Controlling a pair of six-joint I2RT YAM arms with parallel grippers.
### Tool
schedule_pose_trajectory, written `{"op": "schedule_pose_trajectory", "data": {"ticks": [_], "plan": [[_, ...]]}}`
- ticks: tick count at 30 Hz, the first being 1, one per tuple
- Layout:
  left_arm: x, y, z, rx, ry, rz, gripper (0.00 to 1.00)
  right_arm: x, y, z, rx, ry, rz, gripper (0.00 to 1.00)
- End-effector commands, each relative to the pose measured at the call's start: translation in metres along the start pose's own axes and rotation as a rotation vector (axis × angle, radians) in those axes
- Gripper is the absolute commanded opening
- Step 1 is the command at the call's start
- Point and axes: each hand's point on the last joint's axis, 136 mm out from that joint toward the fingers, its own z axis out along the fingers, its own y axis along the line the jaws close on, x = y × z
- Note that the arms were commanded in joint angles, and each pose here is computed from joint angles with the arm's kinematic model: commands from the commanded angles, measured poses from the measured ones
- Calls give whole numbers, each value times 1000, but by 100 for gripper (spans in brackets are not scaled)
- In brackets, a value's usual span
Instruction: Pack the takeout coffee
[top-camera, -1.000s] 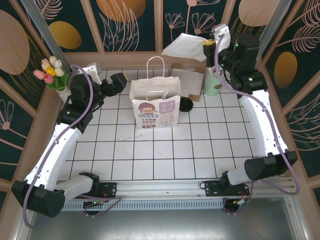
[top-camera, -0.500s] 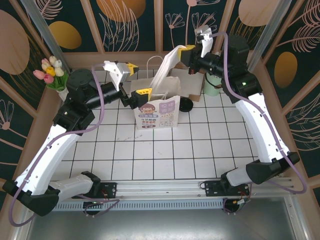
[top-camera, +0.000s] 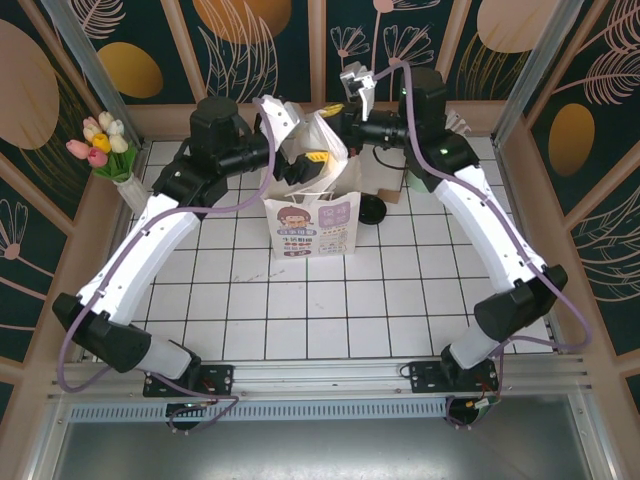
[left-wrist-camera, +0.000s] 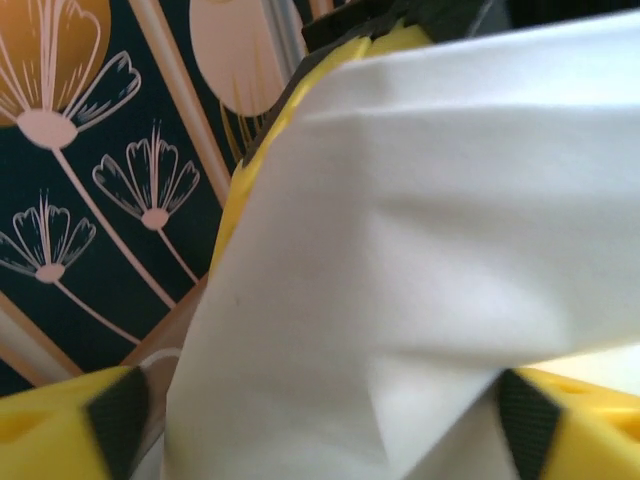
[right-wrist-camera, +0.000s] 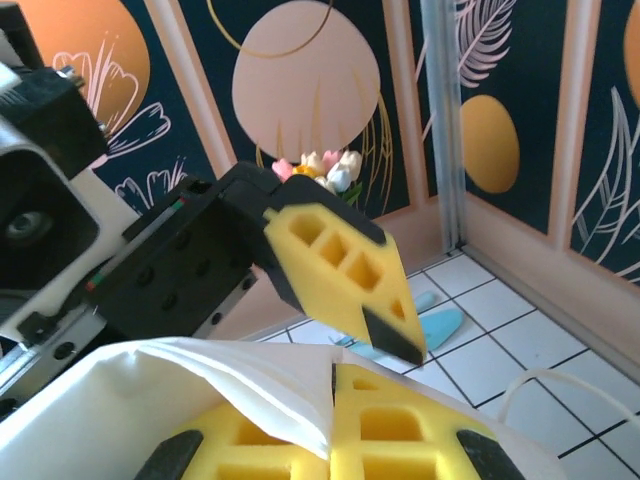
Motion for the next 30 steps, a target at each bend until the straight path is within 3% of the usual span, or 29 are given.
{"op": "schedule_pose_trajectory", "data": {"ticks": [1, 3, 4, 9, 10, 12, 14, 17, 19, 22, 25, 27, 30], "plan": [[-3, 2, -3, -6, -4, 85, 60, -30, 23, -16, -79, -70, -79, 0], [3, 3, -5, -16, 1, 87, 32, -32, 25, -26, -91, -81, -88, 0], [6, 5, -7, -28, 5, 86, 23, -31, 24, -30, -92, -84, -94, 0], [10, 23, -11, -128, 23, 65, 0, -21, 29, -44, -101, -62, -131, 0], [7, 26, -12, -145, 16, 55, 0, -19, 29, -45, -94, -59, -139, 8], [1, 35, -15, -196, -2, 20, 0, -17, 26, -49, -39, -57, -170, 38], [3, 53, -17, -296, 1, -64, 0, -18, 1, -58, 148, -68, -177, 64], [34, 60, -12, -344, 84, -210, 0, -18, -27, -85, 394, -106, -197, 91], [54, 47, -5, -288, 110, -269, 0, -11, -36, -100, 483, -124, -220, 99], [80, 43, 4, -284, 130, -329, 0, 6, -37, -109, 508, -106, -253, 99], [113, 50, 12, -334, 219, -368, 0, 51, -11, -94, 303, 42, -301, 98], [126, 38, 19, -270, 256, -386, 0, 77, 6, -86, 189, 92, -311, 99], [145, 9, 22, -128, 281, -342, 0, 95, 7, -80, 165, 112, -305, 99]]}}
